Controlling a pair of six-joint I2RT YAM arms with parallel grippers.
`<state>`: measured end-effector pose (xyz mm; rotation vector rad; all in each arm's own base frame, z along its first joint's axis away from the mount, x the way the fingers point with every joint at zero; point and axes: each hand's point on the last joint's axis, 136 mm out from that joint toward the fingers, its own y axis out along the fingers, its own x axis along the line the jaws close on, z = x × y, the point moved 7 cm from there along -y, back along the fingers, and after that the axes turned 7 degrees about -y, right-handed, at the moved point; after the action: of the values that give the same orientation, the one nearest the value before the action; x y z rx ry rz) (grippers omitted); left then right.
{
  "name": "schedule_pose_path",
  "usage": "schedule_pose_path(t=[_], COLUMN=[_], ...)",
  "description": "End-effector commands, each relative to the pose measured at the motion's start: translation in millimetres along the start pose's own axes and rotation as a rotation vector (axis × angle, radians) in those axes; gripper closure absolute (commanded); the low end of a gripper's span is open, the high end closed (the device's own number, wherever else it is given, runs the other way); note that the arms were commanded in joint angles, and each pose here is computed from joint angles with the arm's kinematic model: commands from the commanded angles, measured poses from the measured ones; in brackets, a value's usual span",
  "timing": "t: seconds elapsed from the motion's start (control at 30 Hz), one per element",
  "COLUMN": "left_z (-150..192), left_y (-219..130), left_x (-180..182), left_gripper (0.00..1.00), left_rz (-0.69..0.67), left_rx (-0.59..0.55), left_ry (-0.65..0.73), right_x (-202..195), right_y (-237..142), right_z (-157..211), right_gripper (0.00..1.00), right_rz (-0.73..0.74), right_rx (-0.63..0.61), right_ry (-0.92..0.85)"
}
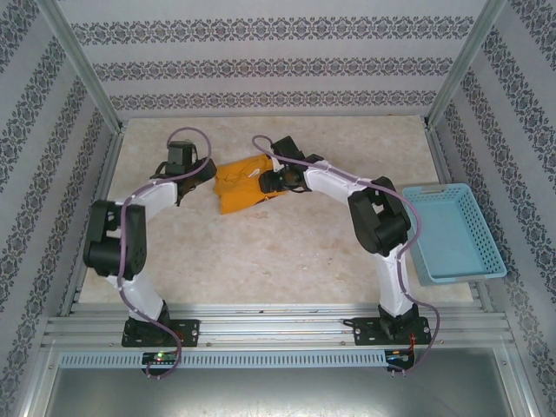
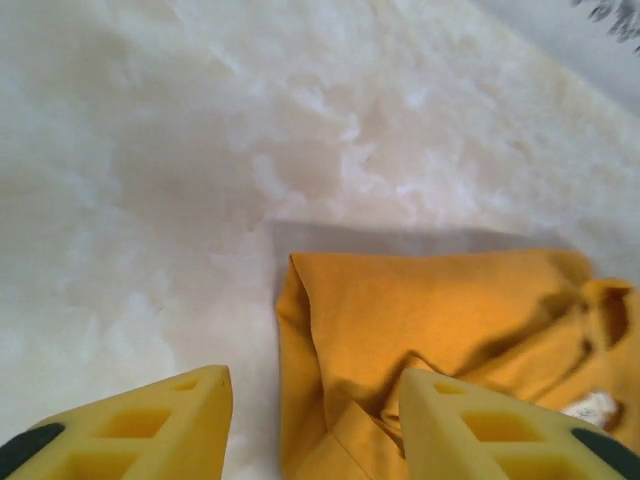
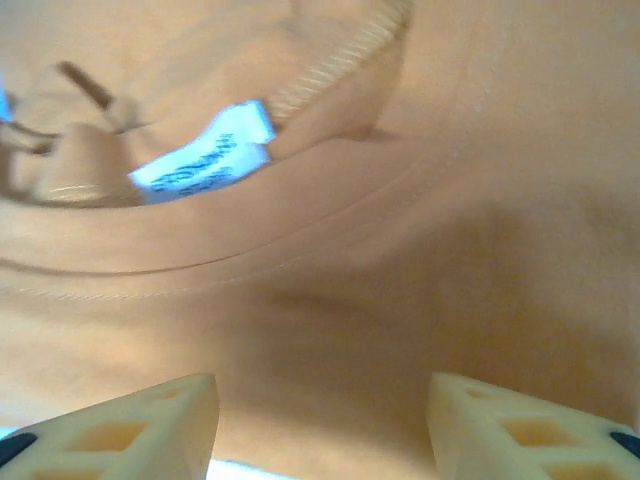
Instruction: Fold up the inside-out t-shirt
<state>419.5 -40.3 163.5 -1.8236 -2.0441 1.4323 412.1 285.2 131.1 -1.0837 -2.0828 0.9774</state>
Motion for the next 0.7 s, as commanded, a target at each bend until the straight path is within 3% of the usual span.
schedule_pose_path(t=[0.0,0.17,0.33,0.47,0.67], left_z=[-1.5,3.7,9.1,14.2,25.7], left_y=[-35.6,-81.1,-112.8,-125.4,-130.0], left_x=[19.2,34.4,39.3,43.6,49.5], left_gripper=[0.44,0.33,0.28,0.25,0.23], left_rz=[-0.059,-0.049,-0.028,-0.023,-0.009], left_rx=[-0.029,-0.111,-0.164,-0.176,-0.161], left_ry=[-0.059,-0.101,-0.109,-0.102,-0.099], right_x=[32.6,50.6,38.2,-3.4,-101.4], right_y=[-19.9,5.6,42.5,52.9,30.1], right_z=[-2.8,-1.5,-6.2,-12.6,-22.4], right_gripper=[0.37,0.31,0.30,0.30,0.32], right_rz=[0.100,0.101,0.132,0.193,0.259], right_rx=[-0.016,0.066,0.184,0.274,0.294], right_ry=[-0.217,-0.303,-0.258,-0.151,-0.013])
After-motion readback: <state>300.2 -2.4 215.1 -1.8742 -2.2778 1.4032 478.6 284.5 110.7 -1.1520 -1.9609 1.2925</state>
